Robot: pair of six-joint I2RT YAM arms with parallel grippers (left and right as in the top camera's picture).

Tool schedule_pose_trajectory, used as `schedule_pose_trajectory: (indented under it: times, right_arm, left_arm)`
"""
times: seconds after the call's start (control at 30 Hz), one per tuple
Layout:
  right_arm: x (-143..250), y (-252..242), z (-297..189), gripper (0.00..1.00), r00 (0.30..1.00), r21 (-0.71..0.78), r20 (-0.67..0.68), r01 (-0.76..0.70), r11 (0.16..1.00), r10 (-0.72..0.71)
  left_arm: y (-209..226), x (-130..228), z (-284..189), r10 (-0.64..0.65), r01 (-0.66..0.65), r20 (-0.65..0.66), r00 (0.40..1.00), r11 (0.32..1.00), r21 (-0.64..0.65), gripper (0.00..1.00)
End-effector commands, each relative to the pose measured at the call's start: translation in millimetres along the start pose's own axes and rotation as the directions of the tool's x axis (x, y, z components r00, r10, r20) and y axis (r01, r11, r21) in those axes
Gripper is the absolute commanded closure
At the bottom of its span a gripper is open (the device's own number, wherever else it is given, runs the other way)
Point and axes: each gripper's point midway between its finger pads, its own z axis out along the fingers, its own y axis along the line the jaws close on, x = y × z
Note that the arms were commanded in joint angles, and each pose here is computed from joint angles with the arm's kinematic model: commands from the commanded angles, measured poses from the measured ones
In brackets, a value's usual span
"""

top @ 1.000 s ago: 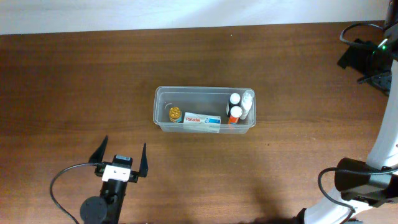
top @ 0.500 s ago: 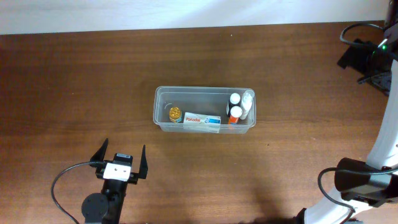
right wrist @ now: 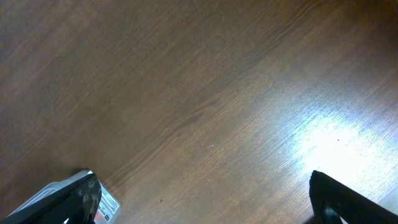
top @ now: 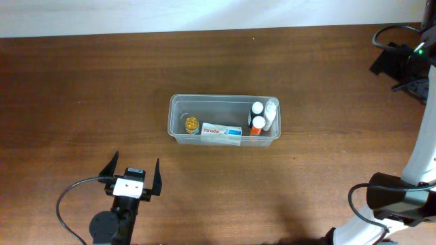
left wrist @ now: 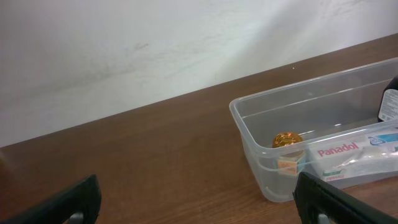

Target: Pack container

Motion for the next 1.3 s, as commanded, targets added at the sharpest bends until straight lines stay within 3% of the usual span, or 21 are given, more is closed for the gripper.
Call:
schedule_pose_trajectory:
  times: [0.0,0.43,0.63,0.87,1.03,1.27]
  right_arm:
    - [-0.4,-3.0,1.2,0.02,1.0,0.01,-0.004,-0.011,1.0,0.012]
    - [-9.0,-21.8,-4.7,0.02,0.997,0.114,0.053,0.047,0.992,-0.053]
    - [-1.3,-3.5,-36.9,0.02,0.992,-0.014,0.12,0.05,0.999,-0.048]
    - [2.6,43.1,-97.5,0.02,0.941,-0.185,0.324,0.159,0.97,-0.092]
    - [22.4,64.8,-149.6,0.02,0.883,-0.31,0.461,0.254,0.916,-0.089]
    - [50.2,64.4,-182.3,0.02,0.81,-0.441,0.587,0.331,0.834,-0.011]
  left_arm:
    - [3.7,1.6,-0.5,0.012,-0.012,-0.005,1.0,1.0,-0.02,0.01]
    - [3.7,1.6,-0.5,0.011,-0.011,-0.005,1.0,1.0,-0.02,0.01]
    - [3.7,1.6,-0.5,0.011,-0.011,-0.005,1.0,1.0,-0.02,0.01]
    - [3.6,1.7,-0.5,0.011,-0.011,-0.006,1.0,1.0,-0.02,0.0]
    - [3.7,1.6,-0.5,0.011,-0.011,-0.005,1.0,1.0,-0.02,0.01]
    - [3.7,1.6,-0.5,0.011,-0.011,-0.005,1.0,1.0,-0.02,0.01]
